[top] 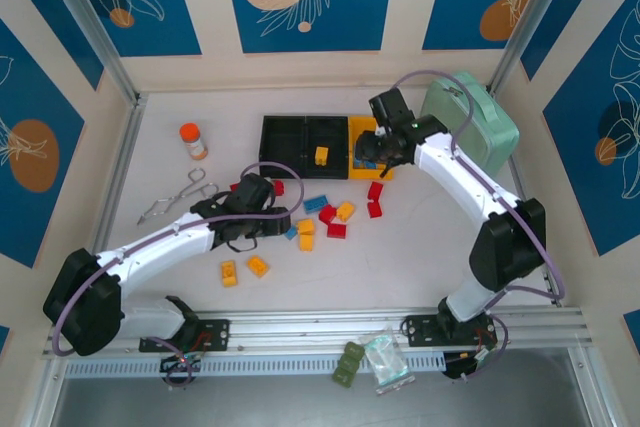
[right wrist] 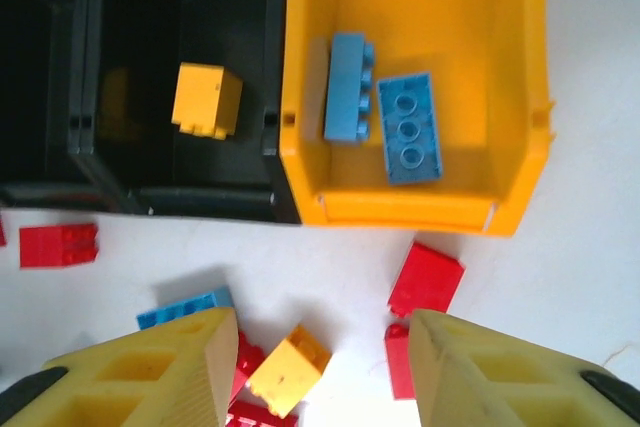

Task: Sort the legos into containers by color
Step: Pick up the lego from the middle-left of the table.

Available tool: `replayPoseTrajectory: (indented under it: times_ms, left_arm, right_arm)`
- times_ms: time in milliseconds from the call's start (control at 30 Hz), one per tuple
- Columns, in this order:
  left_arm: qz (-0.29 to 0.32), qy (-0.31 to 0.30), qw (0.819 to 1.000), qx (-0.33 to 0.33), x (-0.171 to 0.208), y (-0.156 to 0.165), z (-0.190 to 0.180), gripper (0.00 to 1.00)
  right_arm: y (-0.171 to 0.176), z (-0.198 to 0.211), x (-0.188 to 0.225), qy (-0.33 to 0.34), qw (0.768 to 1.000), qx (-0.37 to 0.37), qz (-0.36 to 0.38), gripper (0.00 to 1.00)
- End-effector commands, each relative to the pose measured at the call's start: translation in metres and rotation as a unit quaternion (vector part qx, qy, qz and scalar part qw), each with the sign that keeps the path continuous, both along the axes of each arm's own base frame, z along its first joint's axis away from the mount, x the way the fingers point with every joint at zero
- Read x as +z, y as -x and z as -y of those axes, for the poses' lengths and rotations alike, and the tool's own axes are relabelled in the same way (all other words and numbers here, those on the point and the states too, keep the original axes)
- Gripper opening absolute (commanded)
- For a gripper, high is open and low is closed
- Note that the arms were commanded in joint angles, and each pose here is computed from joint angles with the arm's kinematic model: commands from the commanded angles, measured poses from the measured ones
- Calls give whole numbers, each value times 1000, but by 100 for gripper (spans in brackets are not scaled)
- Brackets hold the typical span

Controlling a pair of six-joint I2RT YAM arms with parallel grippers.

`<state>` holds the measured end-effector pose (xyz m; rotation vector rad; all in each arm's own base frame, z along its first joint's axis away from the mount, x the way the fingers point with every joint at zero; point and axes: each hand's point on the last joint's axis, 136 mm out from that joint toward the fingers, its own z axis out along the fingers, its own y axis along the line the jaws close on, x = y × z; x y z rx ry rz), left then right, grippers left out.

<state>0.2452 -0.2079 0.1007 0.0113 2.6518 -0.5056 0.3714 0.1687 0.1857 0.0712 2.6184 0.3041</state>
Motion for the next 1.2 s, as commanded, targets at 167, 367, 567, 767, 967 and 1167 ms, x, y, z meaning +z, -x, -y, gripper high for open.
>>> replayPoseTrajectory:
  times_ms: [167,367,567,767,967,1167]
  left_arm:
    - [-6,-53,998,33,6,3,-30,54]
    - [-23,-79,995,48,3,7,-49,54]
    - [-80,-83,992,51,-11,29,-54,60]
    - [-148,-71,985,55,-24,58,-48,65]
    - [-208,-38,975,60,-44,84,-36,67]
    - [-238,-54,968,64,-62,97,-35,69]
  right_arm:
    - [48,-14,-4,-60,998,28,-3,49]
    - [82,-16,-18,-77,996,36,-18,49]
    - [104,-5,-33,-79,996,19,-32,53]
    - [109,1,-46,-76,996,7,-42,54]
    - [106,0,-50,-83,996,1,-40,54]
    - [107,1,-54,-84,996,-3,-43,54]
